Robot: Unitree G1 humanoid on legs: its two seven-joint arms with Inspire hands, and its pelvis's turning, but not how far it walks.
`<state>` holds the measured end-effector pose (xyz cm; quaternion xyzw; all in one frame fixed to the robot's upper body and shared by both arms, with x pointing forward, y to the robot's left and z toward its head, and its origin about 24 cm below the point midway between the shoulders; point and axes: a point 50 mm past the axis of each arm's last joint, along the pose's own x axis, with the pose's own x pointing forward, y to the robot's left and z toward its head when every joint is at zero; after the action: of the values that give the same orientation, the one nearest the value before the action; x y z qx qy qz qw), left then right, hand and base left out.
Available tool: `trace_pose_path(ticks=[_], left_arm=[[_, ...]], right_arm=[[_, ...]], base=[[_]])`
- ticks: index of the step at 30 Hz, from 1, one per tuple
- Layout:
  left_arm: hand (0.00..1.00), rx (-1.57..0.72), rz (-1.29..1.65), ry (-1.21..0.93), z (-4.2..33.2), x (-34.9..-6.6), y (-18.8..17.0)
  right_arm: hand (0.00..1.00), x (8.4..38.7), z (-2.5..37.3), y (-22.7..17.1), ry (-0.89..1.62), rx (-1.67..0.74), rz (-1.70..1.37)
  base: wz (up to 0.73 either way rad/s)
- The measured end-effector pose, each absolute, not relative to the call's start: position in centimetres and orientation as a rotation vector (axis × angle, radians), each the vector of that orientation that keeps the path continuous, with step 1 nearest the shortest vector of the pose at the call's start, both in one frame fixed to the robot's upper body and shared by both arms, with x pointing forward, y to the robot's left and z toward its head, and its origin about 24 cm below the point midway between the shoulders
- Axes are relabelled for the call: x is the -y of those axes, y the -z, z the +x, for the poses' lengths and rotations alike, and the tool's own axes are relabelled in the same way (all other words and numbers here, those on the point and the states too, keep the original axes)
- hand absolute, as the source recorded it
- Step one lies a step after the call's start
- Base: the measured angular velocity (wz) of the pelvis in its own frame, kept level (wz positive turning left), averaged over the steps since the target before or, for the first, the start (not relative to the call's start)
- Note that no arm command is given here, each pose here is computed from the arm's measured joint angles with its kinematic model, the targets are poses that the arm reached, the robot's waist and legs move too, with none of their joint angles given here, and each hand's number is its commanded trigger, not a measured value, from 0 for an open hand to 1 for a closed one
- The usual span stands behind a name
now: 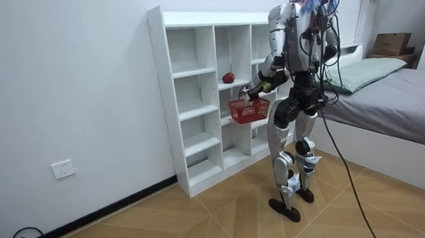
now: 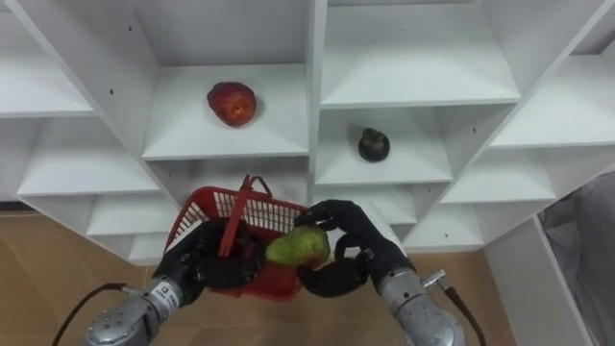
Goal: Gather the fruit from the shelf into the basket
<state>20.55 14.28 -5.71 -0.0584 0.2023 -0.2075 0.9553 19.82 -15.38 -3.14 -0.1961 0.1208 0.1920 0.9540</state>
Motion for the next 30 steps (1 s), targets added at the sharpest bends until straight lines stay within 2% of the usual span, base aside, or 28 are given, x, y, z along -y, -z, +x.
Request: trace_pose_path(ticks=[13, 30], left_arm=[[1.00, -0.391, -0.189, 0.652, 19.5, -11.1, 5.2], [1.00, -0.410, -0.189, 0.697, 19.2, -10.8, 5.3]], right_arm=[[0.00, 14.5, 19.5, 3.9, -0.444, -0.275, -0.393], [0.00, 14.3, 19.1, 4.2, -0.482, -0.294, -0.392]], base=[[-0.01], [0.00]])
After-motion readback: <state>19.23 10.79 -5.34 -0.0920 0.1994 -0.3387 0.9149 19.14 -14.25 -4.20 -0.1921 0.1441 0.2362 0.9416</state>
